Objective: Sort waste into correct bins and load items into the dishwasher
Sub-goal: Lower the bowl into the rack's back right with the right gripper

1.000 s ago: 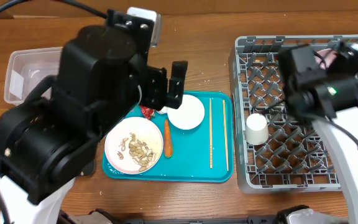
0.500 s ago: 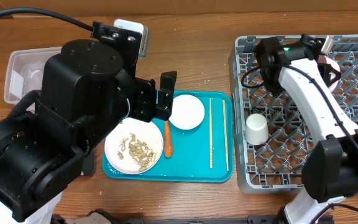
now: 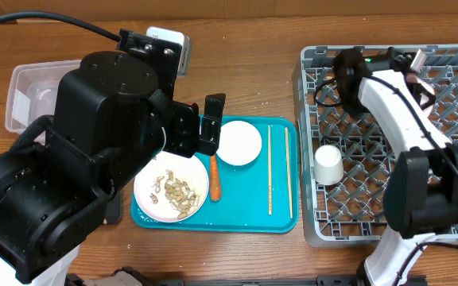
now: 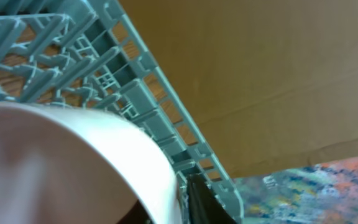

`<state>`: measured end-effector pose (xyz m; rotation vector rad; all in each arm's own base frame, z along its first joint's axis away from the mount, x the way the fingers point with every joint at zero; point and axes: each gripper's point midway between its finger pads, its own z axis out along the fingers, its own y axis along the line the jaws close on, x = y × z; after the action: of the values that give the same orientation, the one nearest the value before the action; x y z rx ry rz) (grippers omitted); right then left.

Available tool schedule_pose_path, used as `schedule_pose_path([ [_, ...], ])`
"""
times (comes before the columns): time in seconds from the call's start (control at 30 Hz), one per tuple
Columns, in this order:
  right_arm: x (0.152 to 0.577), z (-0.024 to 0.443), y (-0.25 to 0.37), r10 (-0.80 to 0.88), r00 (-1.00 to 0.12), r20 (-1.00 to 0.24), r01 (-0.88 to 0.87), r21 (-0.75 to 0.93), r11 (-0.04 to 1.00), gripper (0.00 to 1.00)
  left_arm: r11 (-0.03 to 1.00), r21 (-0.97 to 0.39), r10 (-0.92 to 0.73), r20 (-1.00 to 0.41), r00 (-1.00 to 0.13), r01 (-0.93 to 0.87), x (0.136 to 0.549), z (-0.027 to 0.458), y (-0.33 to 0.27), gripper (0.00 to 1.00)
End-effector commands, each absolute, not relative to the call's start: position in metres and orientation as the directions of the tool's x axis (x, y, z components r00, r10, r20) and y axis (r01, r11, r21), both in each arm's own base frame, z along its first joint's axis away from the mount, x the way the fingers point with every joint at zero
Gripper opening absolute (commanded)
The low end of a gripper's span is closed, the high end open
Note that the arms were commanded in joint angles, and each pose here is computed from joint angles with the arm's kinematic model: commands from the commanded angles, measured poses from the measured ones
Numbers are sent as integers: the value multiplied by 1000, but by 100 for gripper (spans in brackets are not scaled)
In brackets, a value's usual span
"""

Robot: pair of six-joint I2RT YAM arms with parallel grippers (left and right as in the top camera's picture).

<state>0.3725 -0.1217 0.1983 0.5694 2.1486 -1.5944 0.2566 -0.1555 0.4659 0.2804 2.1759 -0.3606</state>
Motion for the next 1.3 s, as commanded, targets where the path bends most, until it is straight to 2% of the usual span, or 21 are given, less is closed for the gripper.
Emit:
schedule_pose_path([
  [0.0,375,189,-118,72,-852,-519,518,-813,267,19,937,-142,69,-821,-567,320,255,471,-149,100],
  [0.07,375,180,-116,91,-860,-502,505,-814,287,24,937,-141,72,-818,-570,320,255,470,-149,100],
  [0.2,374,172,-113,106,-868,-485,492,-813,312,24,937,-140,73,-816,-574,319,254,469,-149,100],
  [0.47,380,176,-84,21,-882,-472,451,-828,333,31,937,-139,74,-815,-574,319,254,468,-149,100],
  [0.7,389,191,-63,-95,-870,-484,440,-848,294,37,938,-136,81,-808,-583,318,252,466,-148,100],
  [1.03,393,190,-61,-93,-860,-502,455,-837,305,37,938,-134,87,-801,-592,319,251,463,-147,100],
  [1.17,393,177,-58,-64,-883,-465,414,-836,361,39,938,-134,87,-801,-593,319,250,463,-147,100],
  [1.27,387,158,-52,52,-872,-486,452,-761,465,50,939,-132,90,-798,-596,318,250,462,-146,100],
])
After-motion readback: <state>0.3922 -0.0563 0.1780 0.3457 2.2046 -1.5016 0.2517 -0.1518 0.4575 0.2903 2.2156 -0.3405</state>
